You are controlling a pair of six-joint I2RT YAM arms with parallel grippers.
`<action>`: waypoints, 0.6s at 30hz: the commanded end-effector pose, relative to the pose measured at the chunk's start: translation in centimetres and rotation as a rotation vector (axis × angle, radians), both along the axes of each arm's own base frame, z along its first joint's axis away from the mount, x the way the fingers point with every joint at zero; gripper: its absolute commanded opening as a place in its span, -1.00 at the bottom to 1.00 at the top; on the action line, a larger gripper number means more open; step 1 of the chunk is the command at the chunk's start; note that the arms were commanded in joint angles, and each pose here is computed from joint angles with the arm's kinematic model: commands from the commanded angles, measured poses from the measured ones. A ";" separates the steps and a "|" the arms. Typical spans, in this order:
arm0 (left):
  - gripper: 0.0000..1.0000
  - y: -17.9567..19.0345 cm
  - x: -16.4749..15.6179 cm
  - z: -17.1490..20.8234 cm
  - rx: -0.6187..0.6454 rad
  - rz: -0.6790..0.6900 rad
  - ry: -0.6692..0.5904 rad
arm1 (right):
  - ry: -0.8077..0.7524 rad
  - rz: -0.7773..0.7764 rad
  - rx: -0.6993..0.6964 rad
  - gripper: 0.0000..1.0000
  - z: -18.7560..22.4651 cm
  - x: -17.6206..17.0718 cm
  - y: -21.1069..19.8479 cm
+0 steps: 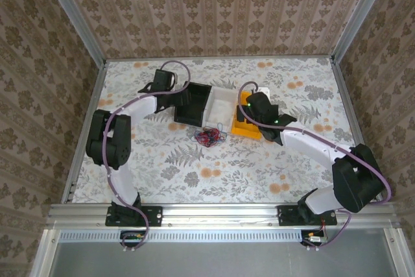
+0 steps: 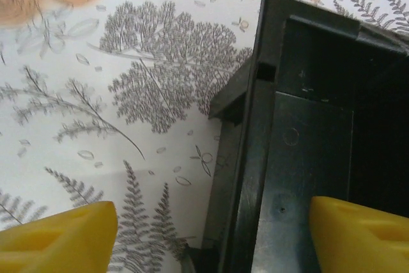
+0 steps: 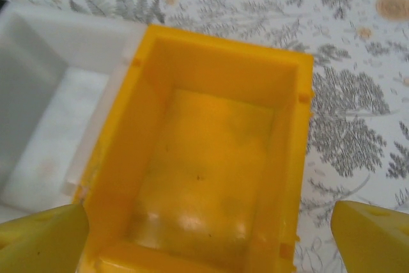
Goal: Untangle the cables
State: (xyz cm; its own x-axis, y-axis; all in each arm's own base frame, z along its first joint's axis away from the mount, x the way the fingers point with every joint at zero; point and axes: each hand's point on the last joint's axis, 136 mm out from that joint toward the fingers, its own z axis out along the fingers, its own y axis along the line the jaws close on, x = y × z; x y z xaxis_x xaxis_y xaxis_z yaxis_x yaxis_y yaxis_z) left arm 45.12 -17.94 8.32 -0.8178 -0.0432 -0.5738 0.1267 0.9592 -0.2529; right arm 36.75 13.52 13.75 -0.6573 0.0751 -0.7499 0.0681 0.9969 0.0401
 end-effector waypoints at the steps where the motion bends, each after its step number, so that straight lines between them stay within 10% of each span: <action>1: 0.28 -0.1 -1.0 -1.4 -0.004 0.058 0.066 | 0.046 -0.053 -0.006 0.98 -0.8 -0.4 -1.3; 18: -0.89 -0.7 0.7 -1.8 -0.050 0.171 0.085 | 0.152 0.416 -0.010 0.95 -2.9 -2.3 8.0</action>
